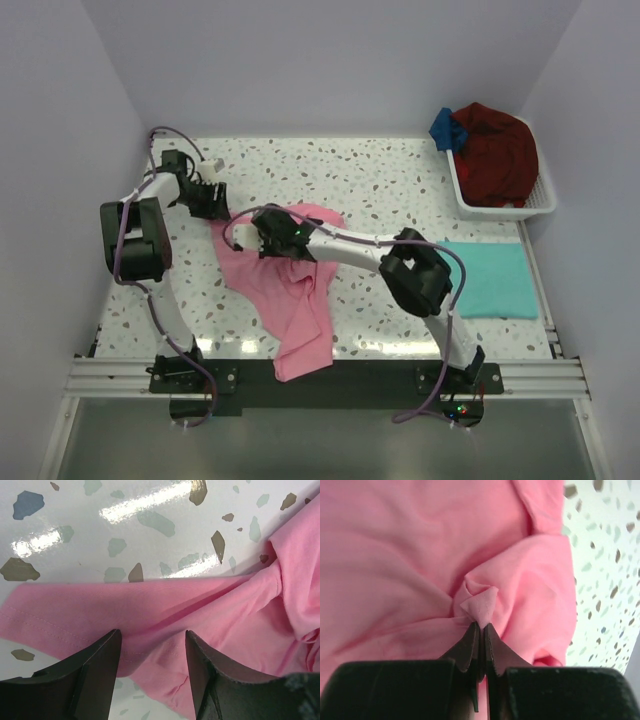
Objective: Fold and stack the t-shirts
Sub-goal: Flatten the tshirt out
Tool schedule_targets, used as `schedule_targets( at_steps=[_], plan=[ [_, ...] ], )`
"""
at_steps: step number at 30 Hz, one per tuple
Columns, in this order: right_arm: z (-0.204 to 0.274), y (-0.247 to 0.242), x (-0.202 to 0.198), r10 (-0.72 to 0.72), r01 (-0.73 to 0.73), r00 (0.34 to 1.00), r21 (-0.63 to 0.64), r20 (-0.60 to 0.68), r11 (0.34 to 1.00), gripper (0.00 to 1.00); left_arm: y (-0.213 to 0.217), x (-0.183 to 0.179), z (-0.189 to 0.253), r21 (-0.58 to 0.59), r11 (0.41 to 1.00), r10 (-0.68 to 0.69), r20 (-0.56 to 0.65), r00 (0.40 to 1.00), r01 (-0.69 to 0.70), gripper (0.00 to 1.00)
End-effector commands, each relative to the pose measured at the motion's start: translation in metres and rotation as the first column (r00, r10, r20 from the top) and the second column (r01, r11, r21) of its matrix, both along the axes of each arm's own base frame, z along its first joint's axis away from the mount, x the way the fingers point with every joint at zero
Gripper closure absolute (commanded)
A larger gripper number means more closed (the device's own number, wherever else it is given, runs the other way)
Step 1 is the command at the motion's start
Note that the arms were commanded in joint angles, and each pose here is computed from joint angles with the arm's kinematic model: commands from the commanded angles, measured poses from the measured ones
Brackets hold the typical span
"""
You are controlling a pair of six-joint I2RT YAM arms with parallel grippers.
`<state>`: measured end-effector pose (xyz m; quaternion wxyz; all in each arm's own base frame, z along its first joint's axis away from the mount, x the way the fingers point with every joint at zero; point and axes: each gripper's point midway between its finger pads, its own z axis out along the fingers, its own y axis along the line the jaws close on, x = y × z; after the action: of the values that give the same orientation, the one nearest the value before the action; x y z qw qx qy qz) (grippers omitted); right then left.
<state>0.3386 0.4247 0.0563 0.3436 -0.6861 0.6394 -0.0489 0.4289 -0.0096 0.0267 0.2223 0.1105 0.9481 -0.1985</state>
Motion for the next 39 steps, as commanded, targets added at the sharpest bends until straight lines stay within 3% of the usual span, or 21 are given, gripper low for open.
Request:
schedule_targets(
  at_steps=[1, 9, 18, 28, 39],
  plan=[
    [0.088, -0.015, 0.035, -0.101, 0.095, 0.994, 0.18, 0.029, 0.979, 1.0, 0.008, -0.002, -0.006, 0.014, 1.0, 0.017, -0.022, 1.0, -0.016, 0.41],
    [0.166, -0.082, 0.094, -0.282, 0.294, 0.955, 0.375, -0.088, 0.879, 1.0, 0.019, 0.007, 0.013, 0.072, 0.997, 0.019, 0.056, 0.998, -0.023, 0.42],
    [0.173, -0.147, 0.135, -0.405, 0.417, 0.907, 0.371, -0.113, 0.83, 1.0, 0.033, 0.012, 0.028, 0.126, 0.991, 0.022, 0.099, 0.995, -0.034, 0.4],
    [0.164, -0.198, 0.121, -0.429, 0.45, 0.893, 0.312, -0.136, 0.837, 1.0, 0.064, 0.02, 0.044, 0.231, 0.959, 0.121, 0.185, 0.975, -0.163, 0.42],
    [0.151, -0.206, 0.102, -0.417, 0.449, 0.893, 0.279, -0.169, 0.849, 1.0, 0.086, 0.043, 0.024, 0.286, 0.921, 0.219, 0.183, 0.958, -0.265, 0.52]
  ],
)
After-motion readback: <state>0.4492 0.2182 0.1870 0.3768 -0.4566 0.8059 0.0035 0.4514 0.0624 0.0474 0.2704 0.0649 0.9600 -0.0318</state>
